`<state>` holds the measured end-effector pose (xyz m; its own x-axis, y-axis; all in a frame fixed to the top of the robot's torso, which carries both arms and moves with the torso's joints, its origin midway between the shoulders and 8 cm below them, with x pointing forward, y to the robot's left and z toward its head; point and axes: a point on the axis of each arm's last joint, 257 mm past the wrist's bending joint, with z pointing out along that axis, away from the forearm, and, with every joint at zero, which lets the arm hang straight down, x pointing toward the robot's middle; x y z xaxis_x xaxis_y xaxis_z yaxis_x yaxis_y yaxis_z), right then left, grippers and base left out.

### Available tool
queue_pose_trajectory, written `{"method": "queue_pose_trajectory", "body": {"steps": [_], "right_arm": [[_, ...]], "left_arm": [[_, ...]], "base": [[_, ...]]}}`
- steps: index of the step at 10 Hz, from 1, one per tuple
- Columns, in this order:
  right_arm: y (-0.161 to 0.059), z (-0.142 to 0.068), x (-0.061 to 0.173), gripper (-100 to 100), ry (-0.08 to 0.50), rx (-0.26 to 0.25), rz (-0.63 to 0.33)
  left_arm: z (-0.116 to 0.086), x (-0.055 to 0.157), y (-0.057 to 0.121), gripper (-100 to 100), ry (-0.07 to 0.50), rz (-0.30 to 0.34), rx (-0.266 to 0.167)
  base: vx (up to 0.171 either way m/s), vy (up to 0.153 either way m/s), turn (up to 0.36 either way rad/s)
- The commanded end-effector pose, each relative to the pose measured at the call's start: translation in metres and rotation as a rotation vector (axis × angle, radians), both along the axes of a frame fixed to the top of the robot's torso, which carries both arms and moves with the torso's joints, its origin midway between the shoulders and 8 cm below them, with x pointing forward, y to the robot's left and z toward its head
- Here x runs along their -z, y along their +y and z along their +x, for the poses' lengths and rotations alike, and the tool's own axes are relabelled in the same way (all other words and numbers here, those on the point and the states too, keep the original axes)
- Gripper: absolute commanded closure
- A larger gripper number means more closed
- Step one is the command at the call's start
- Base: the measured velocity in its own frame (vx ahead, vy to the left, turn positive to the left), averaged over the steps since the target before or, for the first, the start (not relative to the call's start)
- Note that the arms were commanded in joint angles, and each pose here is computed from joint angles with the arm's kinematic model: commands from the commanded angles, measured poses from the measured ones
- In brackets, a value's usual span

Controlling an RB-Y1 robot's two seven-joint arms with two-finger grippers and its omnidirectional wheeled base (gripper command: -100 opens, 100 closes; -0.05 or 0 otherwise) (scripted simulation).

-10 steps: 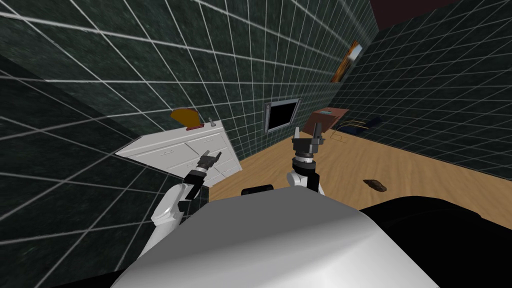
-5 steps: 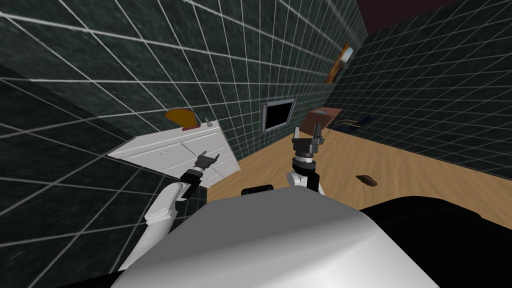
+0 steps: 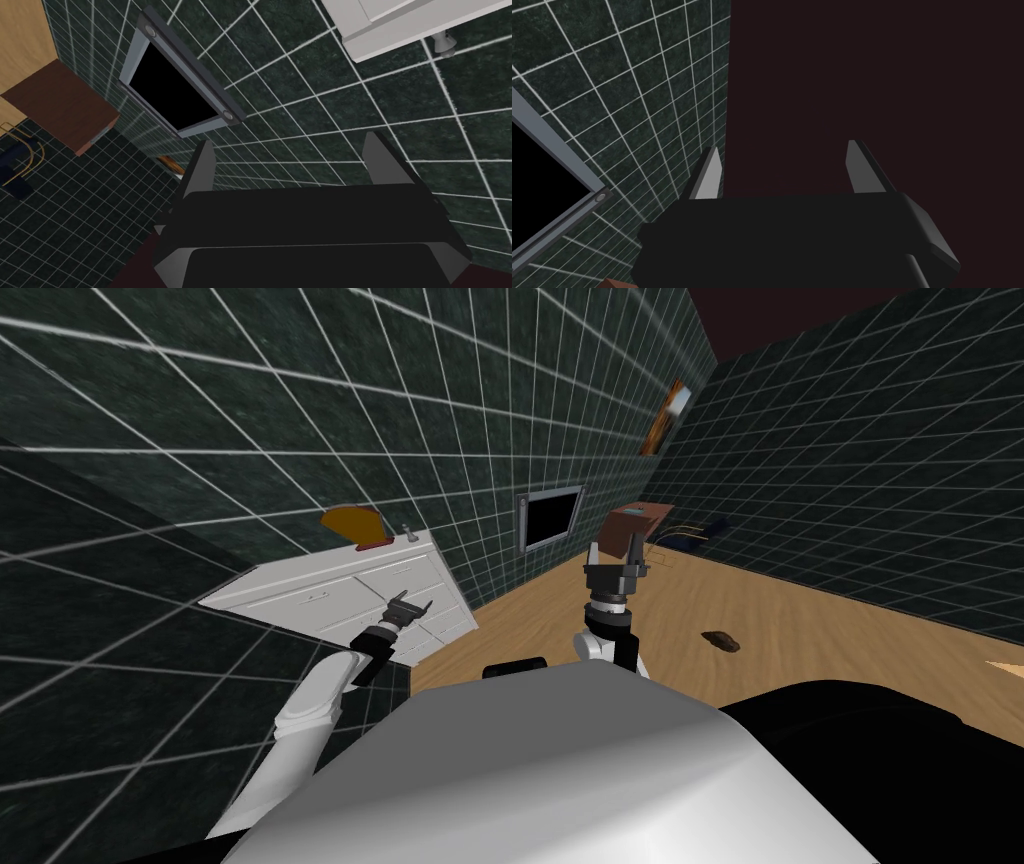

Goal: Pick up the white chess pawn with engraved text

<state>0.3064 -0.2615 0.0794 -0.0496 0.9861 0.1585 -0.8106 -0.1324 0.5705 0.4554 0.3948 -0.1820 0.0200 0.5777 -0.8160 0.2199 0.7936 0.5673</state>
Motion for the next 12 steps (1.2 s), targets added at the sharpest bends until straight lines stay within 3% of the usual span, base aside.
{"method": "queue_pose_trajectory", "body": {"steps": [1, 3, 4, 6, 7, 9, 10, 12], "right_arm": [[0.000, 0.000, 0.000, 0, 0.000, 0.000, 0.000], [0.000, 0.000, 0.000, 0, 0.000, 0.000, 0.000], [0.000, 0.000, 0.000, 0, 0.000, 0.000, 0.000], [0.000, 0.000, 0.000, 0, 0.000, 0.000, 0.000], [0.000, 0.000, 0.000, 0, 0.000, 0.000, 0.000], [0.000, 0.000, 0.000, 0, 0.000, 0.000, 0.000], [0.000, 0.000, 0.000, 0, 0.000, 0.000, 0.000], [0.000, 0.000, 0.000, 0, 0.000, 0.000, 0.000]], "left_arm": [[0.004, 0.003, 0.010, -100, 0.010, 0.081, -0.006], [0.004, 0.007, 0.012, -100, 0.016, 0.123, -0.007], [0.007, 0.008, 0.034, -100, 0.032, 0.231, -0.016], [0.006, 0.012, 0.037, -100, 0.042, 0.288, -0.017], [0.008, 0.012, 0.060, -100, 0.060, 0.401, -0.025], [0.008, 0.015, 0.064, -100, 0.069, 0.452, -0.026], [0.009, 0.012, 0.087, -100, 0.088, 0.558, -0.032], [0.008, 0.016, 0.091, -100, 0.098, 0.612, -0.033]], "base": [[-0.034, -0.039, -0.066], [-0.005, -0.018, 0.013], [-0.006, -0.038, -0.155], [-0.017, -0.031, -0.025], [-0.018, -0.042, -0.128], [-0.006, -0.026, -0.038], [-0.006, -0.033, -0.133], [-0.004, -0.023, -0.033]]}}
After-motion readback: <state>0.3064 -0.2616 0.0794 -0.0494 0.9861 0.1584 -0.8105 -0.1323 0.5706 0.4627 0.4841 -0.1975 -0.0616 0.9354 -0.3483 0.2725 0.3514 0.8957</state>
